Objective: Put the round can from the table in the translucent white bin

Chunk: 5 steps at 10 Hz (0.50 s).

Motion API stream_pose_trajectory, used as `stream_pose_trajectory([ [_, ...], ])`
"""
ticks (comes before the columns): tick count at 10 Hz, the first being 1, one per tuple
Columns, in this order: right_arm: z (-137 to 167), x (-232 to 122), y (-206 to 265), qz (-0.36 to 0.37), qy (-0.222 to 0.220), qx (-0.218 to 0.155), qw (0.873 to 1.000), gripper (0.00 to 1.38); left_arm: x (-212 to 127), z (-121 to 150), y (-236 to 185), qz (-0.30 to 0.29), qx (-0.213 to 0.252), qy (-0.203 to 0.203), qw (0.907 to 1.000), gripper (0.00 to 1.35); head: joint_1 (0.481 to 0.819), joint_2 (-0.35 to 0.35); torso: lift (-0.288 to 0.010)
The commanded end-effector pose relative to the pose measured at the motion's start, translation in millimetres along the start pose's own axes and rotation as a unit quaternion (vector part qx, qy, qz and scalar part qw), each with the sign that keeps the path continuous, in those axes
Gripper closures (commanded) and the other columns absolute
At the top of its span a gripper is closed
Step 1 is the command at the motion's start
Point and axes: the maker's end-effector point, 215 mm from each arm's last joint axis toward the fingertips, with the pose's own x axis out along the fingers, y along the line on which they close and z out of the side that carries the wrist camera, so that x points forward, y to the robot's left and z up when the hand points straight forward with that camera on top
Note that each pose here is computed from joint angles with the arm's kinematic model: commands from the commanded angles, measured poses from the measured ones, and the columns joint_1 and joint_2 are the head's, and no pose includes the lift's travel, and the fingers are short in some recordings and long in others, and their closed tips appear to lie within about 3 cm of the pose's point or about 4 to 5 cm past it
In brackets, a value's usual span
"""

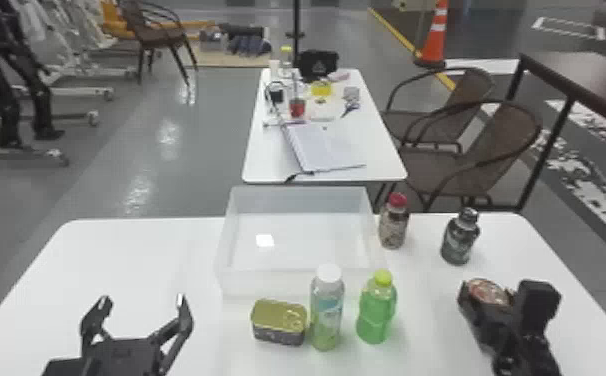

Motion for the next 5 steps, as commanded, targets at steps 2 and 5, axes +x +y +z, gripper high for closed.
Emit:
stream_pose_trajectory([
  [2, 11, -6, 8, 0.003, -0.018, 0.03, 0.999, 0.95, 0, 0, -2, -0.001, -0.002, 0.0, 1.0, 0.18, 0.549, 0.0, -0.1],
  [5, 85, -26, 48, 0.053, -0.063, 0.03, 0.996, 0.95, 1, 0, -4, -0.003, -0.002, 0.0, 1.0, 0.19, 0.549, 0.0, -0.1],
])
